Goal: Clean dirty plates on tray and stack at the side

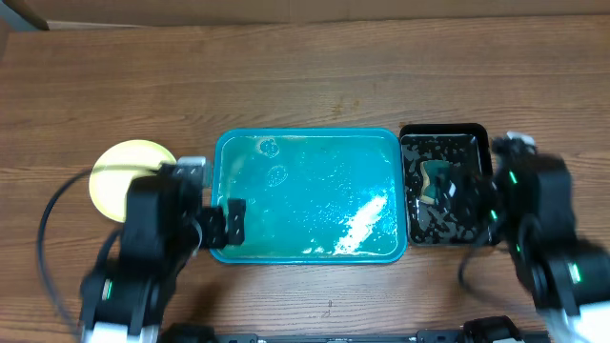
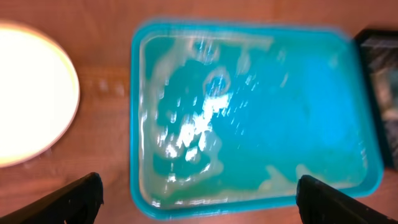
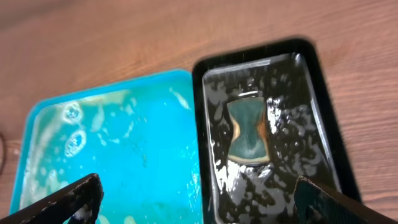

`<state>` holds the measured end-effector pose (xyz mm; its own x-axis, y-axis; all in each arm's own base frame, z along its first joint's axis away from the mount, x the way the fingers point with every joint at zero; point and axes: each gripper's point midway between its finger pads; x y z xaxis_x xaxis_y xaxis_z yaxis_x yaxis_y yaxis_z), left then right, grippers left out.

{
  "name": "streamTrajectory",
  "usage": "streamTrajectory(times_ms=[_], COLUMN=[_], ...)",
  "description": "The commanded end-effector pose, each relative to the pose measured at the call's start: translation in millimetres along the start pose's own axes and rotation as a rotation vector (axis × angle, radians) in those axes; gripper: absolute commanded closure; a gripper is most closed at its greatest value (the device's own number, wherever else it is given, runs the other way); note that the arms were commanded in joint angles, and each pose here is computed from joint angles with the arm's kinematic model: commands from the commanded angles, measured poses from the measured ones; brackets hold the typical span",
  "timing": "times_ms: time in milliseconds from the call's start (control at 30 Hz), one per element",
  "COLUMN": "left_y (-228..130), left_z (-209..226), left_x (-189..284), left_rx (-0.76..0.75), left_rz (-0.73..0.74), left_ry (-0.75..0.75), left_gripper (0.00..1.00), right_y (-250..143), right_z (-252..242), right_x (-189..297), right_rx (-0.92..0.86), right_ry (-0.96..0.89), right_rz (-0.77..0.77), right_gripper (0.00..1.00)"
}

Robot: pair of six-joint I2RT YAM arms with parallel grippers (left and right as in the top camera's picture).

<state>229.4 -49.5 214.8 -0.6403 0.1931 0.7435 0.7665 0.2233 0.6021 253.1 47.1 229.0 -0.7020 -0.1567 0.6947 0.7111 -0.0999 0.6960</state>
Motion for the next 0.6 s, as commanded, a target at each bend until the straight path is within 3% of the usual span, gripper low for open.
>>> streamTrajectory(times_ms=[0,133,567], left_y=[-4,2,-12], left_z=[-3,-7,-2], left_x=[16,33,31], left_rx=[-0.022,-0.032,-0.026], left_rz=[-0.092,-0.175,-0.121], left_ry=[-0.049,-0.078,-0.059], left_gripper=[0.00,0.00,0.00], right_y=[-2,-3,-3], right_z=[-4,-4,-4], right_x=[20,39,38], right_rx=[0.021,0.023,0.023], right_ry=[-0.010,0.001,0.001], right_rz=[-0.094,-0.149,-0.145], right_gripper=[0.00,0.00,0.00])
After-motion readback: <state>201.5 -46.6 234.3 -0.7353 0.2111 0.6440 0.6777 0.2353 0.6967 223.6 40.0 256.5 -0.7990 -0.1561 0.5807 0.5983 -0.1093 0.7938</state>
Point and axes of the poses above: each gripper's point midway between its finger pads, its own x axis back along the fingers, its own z axis along the line the jaws close on, y = z × x, and after that the axes turned 9 degrees about x, right-handed
